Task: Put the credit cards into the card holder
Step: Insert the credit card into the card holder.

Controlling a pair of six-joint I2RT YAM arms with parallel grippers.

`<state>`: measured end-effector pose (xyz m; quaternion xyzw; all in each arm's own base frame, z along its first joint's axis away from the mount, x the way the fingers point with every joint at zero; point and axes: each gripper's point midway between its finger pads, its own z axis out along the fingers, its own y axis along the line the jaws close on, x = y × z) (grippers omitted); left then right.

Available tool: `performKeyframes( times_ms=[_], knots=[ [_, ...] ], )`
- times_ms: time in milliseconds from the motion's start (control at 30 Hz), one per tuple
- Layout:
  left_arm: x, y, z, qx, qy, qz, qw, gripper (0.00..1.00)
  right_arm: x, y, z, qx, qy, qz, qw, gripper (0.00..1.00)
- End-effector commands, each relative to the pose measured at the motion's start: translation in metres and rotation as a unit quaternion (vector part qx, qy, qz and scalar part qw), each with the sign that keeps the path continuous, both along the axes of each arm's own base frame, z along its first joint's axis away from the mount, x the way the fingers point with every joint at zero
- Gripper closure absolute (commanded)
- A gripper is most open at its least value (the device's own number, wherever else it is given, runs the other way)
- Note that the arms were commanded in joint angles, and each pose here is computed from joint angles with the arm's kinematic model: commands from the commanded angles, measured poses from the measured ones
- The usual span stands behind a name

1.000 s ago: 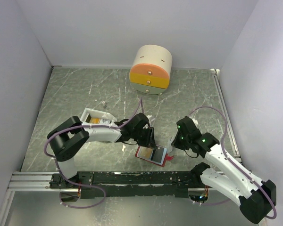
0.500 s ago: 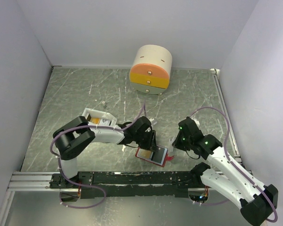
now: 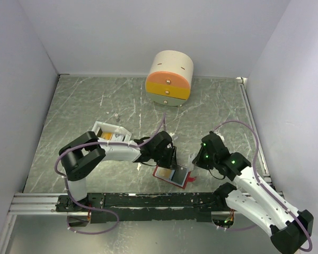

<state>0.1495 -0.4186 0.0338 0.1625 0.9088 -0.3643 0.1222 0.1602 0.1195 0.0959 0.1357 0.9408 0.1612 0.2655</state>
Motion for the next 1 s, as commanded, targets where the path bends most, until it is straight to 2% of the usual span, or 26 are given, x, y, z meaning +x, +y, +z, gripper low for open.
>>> performKeyframes(
  times_ms=[0,267,433,667,967],
  knots=[
    [0.022,0.012,0.016,0.028,-0.041,0.02,0.999,0.56,0.003,0.012,0.008,0.037,-0.021,0.017,0.999,1.0],
    [0.039,0.052,0.015,0.069,-0.065,0.061,0.994,0.57,-0.006,0.044,-0.002,0.129,-0.002,0.045,0.991,1.0],
    [0.045,0.078,0.01,0.082,-0.065,0.078,0.991,0.66,-0.014,0.061,-0.012,0.183,0.021,0.055,0.981,1.0],
    [0.041,0.103,-0.004,0.118,-0.061,0.085,0.988,0.74,-0.018,0.06,-0.026,0.178,0.041,0.048,0.982,1.0],
    [0.024,0.11,-0.021,0.113,-0.034,0.078,0.99,0.82,-0.023,0.058,-0.039,0.177,0.058,0.041,0.982,1.0]
  ],
)
